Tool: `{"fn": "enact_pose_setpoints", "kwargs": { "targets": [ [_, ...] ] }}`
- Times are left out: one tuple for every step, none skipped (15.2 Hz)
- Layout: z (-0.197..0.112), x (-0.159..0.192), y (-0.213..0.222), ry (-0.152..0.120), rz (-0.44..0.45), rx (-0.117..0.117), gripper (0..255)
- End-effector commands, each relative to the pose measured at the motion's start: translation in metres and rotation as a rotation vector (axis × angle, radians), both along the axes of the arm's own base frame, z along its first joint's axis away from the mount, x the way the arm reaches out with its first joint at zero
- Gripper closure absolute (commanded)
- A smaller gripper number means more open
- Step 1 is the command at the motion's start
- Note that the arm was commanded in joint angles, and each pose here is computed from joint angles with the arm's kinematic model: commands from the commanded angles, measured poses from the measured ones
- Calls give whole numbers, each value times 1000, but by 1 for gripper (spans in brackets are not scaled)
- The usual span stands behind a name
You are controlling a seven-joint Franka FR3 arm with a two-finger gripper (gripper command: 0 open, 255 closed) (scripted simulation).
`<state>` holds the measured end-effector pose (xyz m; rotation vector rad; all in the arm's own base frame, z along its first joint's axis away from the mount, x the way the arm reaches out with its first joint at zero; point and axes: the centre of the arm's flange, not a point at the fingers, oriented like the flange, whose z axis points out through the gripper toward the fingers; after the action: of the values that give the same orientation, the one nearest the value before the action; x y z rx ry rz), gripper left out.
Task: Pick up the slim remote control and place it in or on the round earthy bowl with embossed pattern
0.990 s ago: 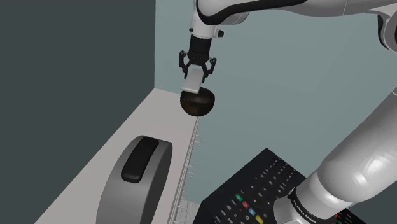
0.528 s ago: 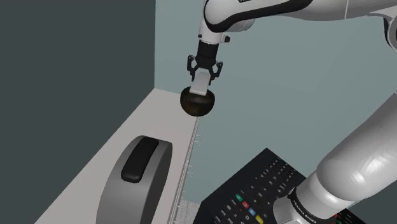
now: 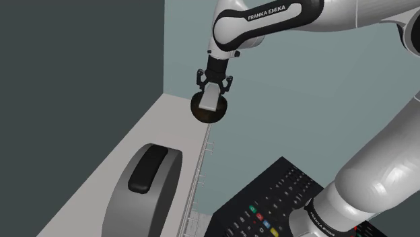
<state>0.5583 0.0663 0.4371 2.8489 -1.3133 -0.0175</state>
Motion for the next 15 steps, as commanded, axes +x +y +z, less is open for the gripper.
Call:
{"fn": "enact_pose_setpoints", "kwargs": {
  "targets": [
    [-9, 0, 0, -1, 0, 0, 255],
    [-9, 0, 0, -1, 0, 0, 255],
    [-9, 0, 0, -1, 0, 0, 255],
    [-9, 0, 0, -1, 0, 0, 255],
    [-9, 0, 0, -1, 0, 0, 255],
    [-9, 0, 0, -1, 0, 0, 255],
    [-9, 0, 0, -1, 0, 0, 255],
    [-9, 0, 0, -1, 0, 0, 255],
    [-9, 0, 0, -1, 0, 0, 0],
    [-9, 0, 0, -1, 0, 0, 0],
    [-9, 0, 0, -1, 0, 0, 0],
    [-9, 0, 0, -1, 0, 0, 0],
    [-9, 0, 0, -1, 0, 0, 0],
    [-9, 0, 0, -1, 0, 0, 0],
    [4, 0, 0, -1, 0, 0, 0]
  ]
}}
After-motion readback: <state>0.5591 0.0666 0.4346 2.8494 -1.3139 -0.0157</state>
